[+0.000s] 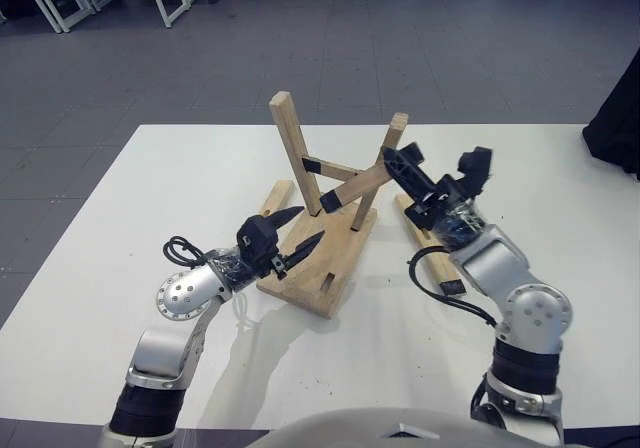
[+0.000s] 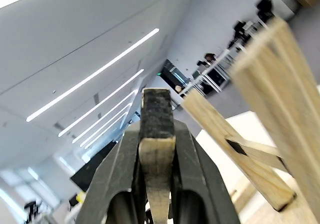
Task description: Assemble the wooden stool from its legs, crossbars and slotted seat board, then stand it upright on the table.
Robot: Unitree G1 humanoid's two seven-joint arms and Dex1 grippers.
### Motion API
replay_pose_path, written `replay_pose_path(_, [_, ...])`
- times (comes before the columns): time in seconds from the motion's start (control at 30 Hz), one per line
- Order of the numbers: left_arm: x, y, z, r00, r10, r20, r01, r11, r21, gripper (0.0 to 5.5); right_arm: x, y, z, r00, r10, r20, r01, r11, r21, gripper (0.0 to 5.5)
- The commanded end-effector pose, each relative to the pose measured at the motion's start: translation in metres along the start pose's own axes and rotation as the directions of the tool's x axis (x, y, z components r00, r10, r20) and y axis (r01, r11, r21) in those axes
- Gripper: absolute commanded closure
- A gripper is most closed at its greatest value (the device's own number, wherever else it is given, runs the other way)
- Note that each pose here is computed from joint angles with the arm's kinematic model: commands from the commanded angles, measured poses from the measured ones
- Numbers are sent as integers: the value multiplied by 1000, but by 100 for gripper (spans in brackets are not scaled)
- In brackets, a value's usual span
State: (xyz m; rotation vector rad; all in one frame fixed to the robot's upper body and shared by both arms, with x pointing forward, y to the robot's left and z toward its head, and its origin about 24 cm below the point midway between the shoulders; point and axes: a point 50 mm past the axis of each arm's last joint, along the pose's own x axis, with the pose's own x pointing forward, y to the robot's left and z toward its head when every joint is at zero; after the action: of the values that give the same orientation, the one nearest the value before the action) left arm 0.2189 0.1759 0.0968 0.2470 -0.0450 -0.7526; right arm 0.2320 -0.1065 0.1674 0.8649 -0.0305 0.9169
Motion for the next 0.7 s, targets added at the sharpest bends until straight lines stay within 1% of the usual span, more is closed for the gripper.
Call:
replay_pose_path(0.03, [-8, 7, 0, 983, 181, 4, -181, 983, -3, 273, -32, -35, 8, 970, -197, -140, 180, 976, -125, 510])
replay_pose_path(0.07, [-13, 12, 0, 958, 286, 28, -285, 958, -40, 273, -35, -51, 22, 946, -296, -130, 266, 941, -208, 510])
replay_pose_path(0.13, [-17, 14, -3, 907, 419, 41, -415, 906, -83, 273, -33, -67, 44, 909, -406, -93, 359, 878, -317, 510])
replay_pose_path(0.2, [-13, 11, -7, 876, 481, 38, -473, 871, -130, 273, -28, -76, 49, 865, -493, -95, 406, 797, -448, 510])
replay_pose_path(0.23, [-11, 10, -6, 858, 512, 40, -499, 850, -169, 273, -25, -79, 51, 853, -514, -89, 413, 770, -487, 510])
replay_pose_path(0.3, [-13, 11, -5, 828, 559, 47, -536, 813, -227, 273, -19, -82, 52, 850, -520, -88, 410, 757, -509, 510])
replay_pose_path(0.37, [-14, 16, -6, 811, 584, 42, -562, 796, -224, 273, -18, -82, 50, 848, -521, -98, 404, 755, -516, 510])
replay_pose_path(0.47, [-14, 21, -8, 783, 621, 33, -602, 771, -209, 273, -25, -89, 46, 816, -570, -101, 440, 724, -531, 510])
replay_pose_path(0.6, [-3, 20, -11, 772, 635, 29, -617, 760, -202, 273, -31, -92, 26, 799, -585, -139, 447, 732, -515, 510])
replay_pose_path(0.7, [-1, 22, -10, 760, 649, 33, -632, 750, -196, 273, -37, -95, 15, 785, -601, -153, 442, 715, -542, 510])
